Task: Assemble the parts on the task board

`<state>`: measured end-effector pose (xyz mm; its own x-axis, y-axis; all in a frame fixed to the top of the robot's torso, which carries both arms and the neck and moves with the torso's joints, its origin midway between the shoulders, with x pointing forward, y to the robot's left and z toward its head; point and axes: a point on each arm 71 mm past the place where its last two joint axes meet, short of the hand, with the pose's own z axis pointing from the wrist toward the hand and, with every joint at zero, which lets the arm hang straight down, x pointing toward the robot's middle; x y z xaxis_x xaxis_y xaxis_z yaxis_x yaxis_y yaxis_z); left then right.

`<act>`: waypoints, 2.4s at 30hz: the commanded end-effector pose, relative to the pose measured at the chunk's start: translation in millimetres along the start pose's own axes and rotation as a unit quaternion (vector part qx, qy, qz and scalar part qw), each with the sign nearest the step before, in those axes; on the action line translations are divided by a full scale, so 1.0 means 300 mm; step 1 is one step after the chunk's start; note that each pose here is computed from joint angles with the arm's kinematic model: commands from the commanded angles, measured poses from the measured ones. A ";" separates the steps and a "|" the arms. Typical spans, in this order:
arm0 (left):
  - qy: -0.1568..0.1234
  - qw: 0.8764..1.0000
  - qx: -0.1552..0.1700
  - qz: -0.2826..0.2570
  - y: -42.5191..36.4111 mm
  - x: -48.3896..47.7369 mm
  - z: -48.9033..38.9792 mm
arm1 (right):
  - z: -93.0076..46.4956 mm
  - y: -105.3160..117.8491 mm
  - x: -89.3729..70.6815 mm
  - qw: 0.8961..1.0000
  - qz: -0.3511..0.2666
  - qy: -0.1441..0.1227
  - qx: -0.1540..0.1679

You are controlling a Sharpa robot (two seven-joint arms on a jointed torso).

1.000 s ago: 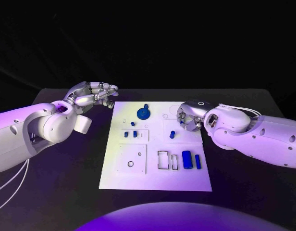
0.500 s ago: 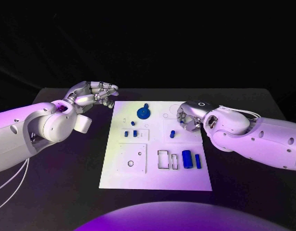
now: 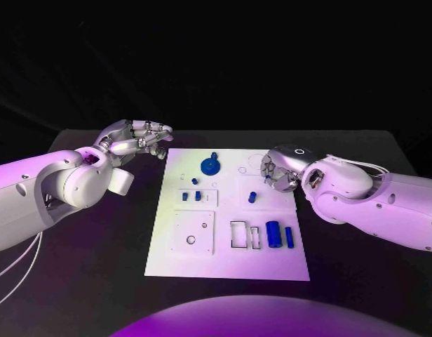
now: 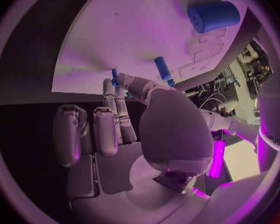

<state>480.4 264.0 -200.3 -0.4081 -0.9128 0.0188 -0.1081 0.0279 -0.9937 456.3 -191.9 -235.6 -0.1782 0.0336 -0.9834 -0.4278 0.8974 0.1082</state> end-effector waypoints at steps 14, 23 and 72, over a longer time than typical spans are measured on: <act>0.016 1.000 0.004 0.000 -0.003 0.029 0.007 | -0.067 0.158 -0.092 0.995 0.082 -0.037 -0.052; 0.026 1.000 0.008 -0.004 -0.006 0.060 0.014 | -0.065 0.327 -0.048 0.987 0.108 -0.022 -0.114; 0.048 0.999 -0.001 -0.027 -0.005 0.123 0.035 | -0.021 0.494 0.197 0.981 0.122 0.043 -0.144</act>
<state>475.8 228.5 -200.1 -0.4729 -0.8790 0.0615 -0.1248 -0.0023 -0.9922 378.1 -60.8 -274.3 -0.3710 0.2117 -0.9042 -0.5789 0.7086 0.4034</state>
